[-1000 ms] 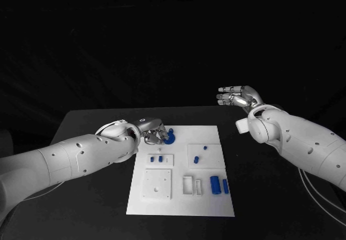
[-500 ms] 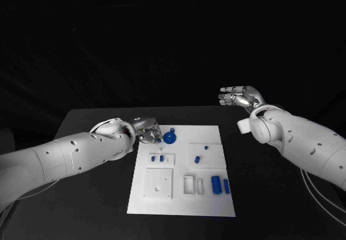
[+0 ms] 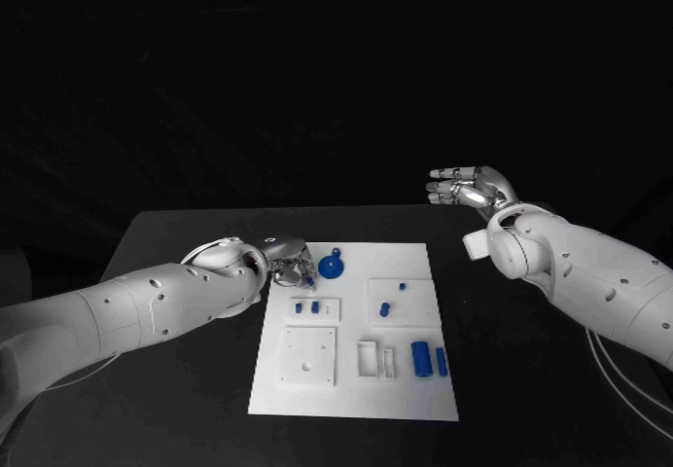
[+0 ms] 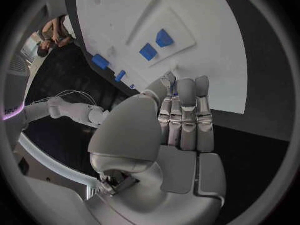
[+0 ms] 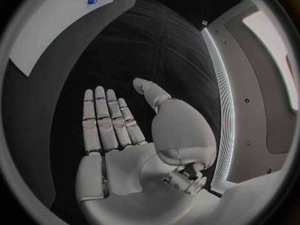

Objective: Assemble the parts on the task board

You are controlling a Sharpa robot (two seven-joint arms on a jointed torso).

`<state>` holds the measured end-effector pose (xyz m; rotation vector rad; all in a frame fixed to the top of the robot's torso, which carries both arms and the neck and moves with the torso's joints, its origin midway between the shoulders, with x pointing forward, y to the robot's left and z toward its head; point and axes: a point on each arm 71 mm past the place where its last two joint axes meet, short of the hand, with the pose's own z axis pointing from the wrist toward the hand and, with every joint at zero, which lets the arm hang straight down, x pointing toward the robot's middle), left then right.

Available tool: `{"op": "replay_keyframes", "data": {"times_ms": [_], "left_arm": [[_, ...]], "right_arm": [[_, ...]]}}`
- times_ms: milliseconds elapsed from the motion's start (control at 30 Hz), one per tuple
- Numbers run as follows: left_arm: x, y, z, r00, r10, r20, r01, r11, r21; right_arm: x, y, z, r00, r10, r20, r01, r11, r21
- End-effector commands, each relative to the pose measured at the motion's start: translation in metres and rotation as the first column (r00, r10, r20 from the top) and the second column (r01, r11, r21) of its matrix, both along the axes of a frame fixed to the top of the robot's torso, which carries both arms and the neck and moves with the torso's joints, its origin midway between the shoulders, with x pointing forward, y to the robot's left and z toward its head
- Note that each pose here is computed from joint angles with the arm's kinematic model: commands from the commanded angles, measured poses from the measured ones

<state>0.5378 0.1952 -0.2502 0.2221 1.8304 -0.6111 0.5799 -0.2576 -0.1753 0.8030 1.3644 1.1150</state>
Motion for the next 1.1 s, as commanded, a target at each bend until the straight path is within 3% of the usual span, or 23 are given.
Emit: {"op": "replay_keyframes", "data": {"times_ms": [33, 367, 1100], "left_arm": [[-0.0009, -0.0020, -0.0028, 1.000, -0.013, -0.015, 0.013, 1.000, 0.002], [-0.0016, -0.0002, -0.0071, 1.000, -0.010, -0.030, 0.010, 1.000, 0.012], [-0.0022, -0.0029, -0.0087, 0.999, -0.017, -0.043, 0.018, 1.000, 0.021]], "right_arm": [[-0.0003, 0.0018, 0.0004, 1.000, 0.017, 0.003, -0.017, 1.000, 0.003], [-0.0004, 0.0014, 0.0005, 1.000, 0.016, 0.004, -0.016, 1.000, 0.003], [-0.0002, 0.0022, 0.0002, 1.000, 0.017, 0.003, -0.017, 1.000, 0.004]]}}
